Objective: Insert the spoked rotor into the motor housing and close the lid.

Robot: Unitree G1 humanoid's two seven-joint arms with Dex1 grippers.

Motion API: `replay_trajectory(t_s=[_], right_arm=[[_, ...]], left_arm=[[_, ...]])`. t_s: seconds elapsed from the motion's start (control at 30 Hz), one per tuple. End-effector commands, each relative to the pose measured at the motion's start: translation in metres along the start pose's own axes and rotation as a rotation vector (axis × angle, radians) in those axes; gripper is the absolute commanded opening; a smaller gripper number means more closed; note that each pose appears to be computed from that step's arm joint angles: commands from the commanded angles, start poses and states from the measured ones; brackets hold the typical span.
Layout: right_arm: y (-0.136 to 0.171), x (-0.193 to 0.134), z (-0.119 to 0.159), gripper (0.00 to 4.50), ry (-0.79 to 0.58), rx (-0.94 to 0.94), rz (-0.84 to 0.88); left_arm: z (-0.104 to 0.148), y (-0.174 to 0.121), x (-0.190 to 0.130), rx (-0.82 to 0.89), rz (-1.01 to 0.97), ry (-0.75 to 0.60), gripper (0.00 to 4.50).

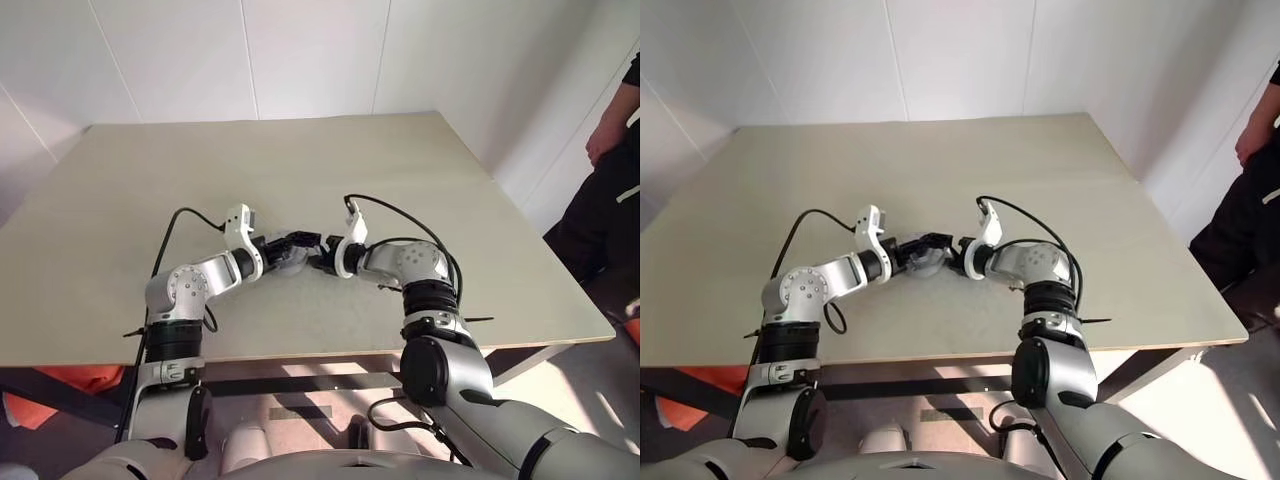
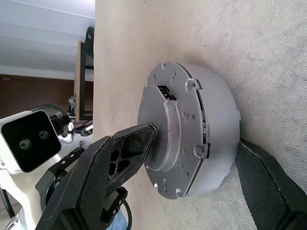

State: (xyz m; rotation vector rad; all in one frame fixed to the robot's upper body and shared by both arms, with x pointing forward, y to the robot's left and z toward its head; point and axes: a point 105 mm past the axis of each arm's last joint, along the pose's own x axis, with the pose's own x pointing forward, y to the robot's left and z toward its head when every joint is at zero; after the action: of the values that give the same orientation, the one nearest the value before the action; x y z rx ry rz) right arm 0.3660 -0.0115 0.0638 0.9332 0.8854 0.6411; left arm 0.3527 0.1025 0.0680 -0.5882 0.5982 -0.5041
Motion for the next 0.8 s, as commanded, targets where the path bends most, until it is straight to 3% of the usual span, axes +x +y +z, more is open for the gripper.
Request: replay_trajectory(t_s=[0.03,0.2,0.53,0.8], right_arm=[[0.038,0.007,0.007,4.48,-0.015,-0.038,0.129],[0.05,0.005,0.001,4.48,0.028,-0.039,0.196],[0.036,0.002,0.002,4.48,0.028,-0.087,0.132],[0.034,0.003,0.002,4.48,0.03,-0.092,0.123]], left_arm=[[-0.036,0.031,-0.004,-0.062,0.132,0.12,0.0],[-0.036,0.031,-0.005,-0.062,0.136,0.116,0.0],[-0.015,0.045,-0.023,-0.083,0.16,0.029,0.0],[-0.019,0.042,-0.022,-0.092,0.155,0.028,0.0]])
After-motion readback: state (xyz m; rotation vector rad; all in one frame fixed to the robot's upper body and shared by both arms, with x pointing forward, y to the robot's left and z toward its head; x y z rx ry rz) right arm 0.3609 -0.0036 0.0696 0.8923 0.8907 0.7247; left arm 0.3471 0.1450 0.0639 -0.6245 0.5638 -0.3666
